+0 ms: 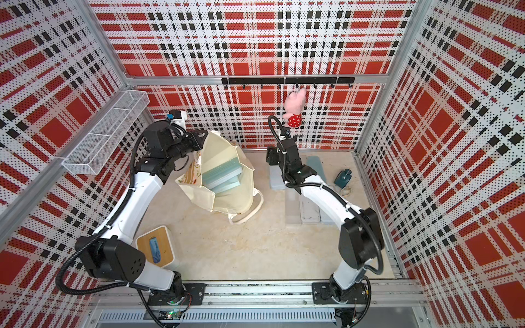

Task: Take out the pencil case from the canvas bag
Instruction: Place the pencil case at the center of the board, then pick up the pencil case from the canvas bag.

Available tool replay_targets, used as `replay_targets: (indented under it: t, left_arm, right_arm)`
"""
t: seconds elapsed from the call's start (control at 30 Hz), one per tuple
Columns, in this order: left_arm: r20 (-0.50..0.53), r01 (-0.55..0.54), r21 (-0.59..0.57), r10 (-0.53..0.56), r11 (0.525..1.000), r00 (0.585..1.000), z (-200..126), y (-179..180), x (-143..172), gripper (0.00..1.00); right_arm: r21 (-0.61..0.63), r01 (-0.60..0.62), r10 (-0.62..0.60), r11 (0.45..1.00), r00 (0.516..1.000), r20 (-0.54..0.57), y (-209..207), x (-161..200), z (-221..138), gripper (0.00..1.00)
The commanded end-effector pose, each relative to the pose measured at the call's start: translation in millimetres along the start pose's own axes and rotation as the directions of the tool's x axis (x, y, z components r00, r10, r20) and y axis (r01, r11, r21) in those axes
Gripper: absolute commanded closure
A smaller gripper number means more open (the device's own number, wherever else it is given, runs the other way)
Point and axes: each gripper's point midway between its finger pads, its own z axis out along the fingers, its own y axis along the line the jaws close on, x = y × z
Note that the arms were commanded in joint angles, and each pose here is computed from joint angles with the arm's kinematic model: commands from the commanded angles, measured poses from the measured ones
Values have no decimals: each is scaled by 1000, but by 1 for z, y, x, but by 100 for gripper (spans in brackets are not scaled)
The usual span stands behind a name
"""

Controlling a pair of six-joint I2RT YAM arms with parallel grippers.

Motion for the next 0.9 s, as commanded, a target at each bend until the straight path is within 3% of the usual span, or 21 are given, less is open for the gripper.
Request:
replay_targets:
  t: [0.0,0.27,0.4,0.6,0.7,0.87]
  left_arm:
    - [152,-132,96,117,987,981,-11,-44,-45,100]
    - [104,-167,150,152,974,983,0,-68,-17,100]
    - [95,-170,144,157,975,983,-1,-65,-12,100]
    - [104,-172,165,156,971,982,-10,-71,-12,100]
    - [109,-167,164,150,972,983,-14,-72,-12,100]
    - [106,-163,198,145,966,984,-21,-88,-6,100]
  right_arm:
    - [-130,56,-51,990,998,42,39,4,-31,36]
    - [-251,140,-111,958,986,125,113,26,-117,55]
    - [-268,175,-145,947,981,131,138,43,-141,60]
    - [-267,151,-157,952,988,2,147,92,-126,69]
    - [-252,152,-181,956,979,-96,154,122,-107,70]
    - [-198,77,-120,977,968,-219,158,161,-80,69]
